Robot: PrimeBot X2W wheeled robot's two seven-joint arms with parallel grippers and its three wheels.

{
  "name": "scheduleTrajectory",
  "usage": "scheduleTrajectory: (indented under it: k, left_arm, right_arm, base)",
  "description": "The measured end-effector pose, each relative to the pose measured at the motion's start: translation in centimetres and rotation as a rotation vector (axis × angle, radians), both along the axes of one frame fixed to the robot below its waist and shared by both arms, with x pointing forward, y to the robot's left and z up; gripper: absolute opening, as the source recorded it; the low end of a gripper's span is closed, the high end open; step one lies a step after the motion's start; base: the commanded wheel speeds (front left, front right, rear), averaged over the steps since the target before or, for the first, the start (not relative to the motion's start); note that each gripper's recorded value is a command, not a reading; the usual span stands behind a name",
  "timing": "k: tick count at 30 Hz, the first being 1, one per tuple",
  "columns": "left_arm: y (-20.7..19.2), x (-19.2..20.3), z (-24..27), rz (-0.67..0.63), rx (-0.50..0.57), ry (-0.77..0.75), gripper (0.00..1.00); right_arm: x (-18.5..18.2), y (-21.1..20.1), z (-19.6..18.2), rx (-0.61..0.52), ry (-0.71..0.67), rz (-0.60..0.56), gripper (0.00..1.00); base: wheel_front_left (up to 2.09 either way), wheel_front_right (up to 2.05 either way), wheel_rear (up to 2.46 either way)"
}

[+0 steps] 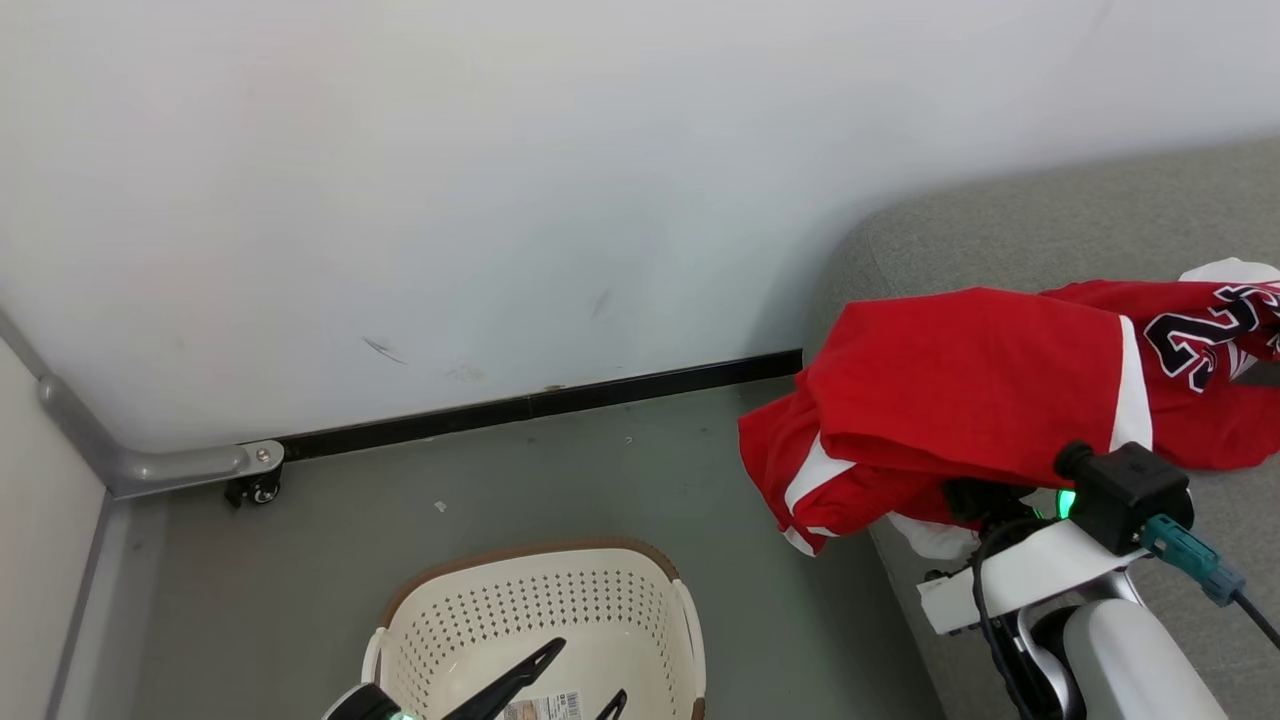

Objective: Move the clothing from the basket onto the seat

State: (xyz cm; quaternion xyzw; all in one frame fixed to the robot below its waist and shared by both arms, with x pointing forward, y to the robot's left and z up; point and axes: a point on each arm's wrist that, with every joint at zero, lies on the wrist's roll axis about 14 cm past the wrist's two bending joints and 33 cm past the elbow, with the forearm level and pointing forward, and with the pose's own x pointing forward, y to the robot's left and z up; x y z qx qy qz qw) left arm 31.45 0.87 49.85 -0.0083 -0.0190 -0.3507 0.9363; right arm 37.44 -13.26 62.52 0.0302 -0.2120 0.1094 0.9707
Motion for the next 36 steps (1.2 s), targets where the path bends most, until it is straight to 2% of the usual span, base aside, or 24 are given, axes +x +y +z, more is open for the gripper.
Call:
scheduleTrajectory:
  k: [16,36]
  left_arm:
    - [-1.2,-0.8,0.5,-0.03,-0.027,-0.005,1.0]
    - [-6.4,-3.0,1.5,-0.231,-0.058,-0.014,1.0]
  right_arm:
    - [-0.1,-1.7,0.2,0.0,-0.007,-0.053,0.0]
    - [-3.5,-9.9,-1.3,-0.001,0.024,-0.313,0.0]
  base:
    - [0.0,0.0,0.0]
    - [0.0,0.0,0.0]
